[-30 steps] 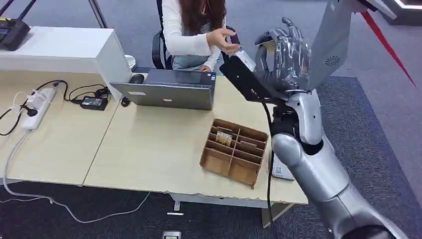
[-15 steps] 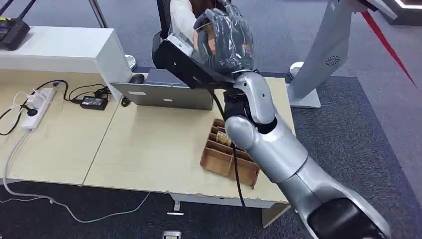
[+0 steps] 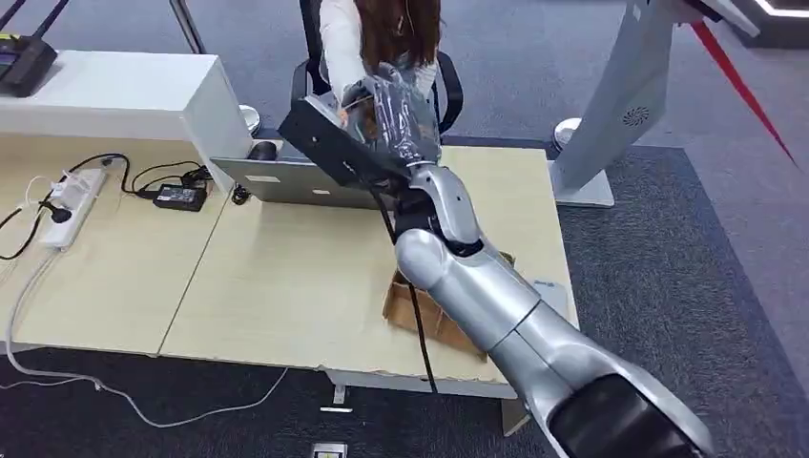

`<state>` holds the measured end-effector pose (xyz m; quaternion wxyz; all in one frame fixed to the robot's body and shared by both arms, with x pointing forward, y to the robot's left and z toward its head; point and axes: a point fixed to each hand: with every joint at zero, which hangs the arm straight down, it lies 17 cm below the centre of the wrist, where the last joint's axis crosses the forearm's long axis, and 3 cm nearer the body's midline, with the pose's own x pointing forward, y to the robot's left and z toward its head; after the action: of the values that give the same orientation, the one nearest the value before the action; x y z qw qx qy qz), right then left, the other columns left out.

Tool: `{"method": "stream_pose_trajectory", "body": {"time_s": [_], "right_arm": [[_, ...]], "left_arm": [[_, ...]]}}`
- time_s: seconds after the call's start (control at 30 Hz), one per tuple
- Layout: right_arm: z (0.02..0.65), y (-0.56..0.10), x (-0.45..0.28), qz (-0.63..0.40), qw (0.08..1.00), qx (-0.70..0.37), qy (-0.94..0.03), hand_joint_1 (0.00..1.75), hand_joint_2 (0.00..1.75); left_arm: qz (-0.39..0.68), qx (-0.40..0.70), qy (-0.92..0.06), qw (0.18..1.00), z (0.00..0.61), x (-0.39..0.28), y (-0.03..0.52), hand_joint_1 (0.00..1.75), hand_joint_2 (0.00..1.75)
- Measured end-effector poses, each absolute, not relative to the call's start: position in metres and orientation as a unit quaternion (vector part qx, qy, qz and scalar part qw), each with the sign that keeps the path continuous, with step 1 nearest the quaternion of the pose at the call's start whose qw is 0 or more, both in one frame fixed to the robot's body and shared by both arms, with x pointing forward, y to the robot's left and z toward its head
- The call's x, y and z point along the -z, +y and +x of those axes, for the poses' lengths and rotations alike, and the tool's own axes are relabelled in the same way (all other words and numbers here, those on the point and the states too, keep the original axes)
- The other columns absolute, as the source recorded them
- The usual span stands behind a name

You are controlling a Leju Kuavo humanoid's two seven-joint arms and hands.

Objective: Pass the card to the sensor for recognition and then transmit it.

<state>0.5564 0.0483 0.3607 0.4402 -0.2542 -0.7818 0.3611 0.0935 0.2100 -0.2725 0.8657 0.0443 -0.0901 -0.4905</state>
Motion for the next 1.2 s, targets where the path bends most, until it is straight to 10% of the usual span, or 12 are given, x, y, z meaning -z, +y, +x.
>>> {"method": "stream_pose_trajectory", "body": {"time_s": [0.07,1.2], "right_arm": [[0.557,0.049,-0.353,-0.249,0.447,-0.364,-0.778,0.0,1.75],[0.499,-0.098,-0.349,-0.348,0.42,-0.343,-0.765,0.0,1.75]], "left_arm": [[0.045,0.49,-0.09,0.866,0.094,0.273,0.21,0.0,0.0],[0.068,0.459,-0.076,0.883,0.089,0.275,0.229,0.0,0.0]]}}
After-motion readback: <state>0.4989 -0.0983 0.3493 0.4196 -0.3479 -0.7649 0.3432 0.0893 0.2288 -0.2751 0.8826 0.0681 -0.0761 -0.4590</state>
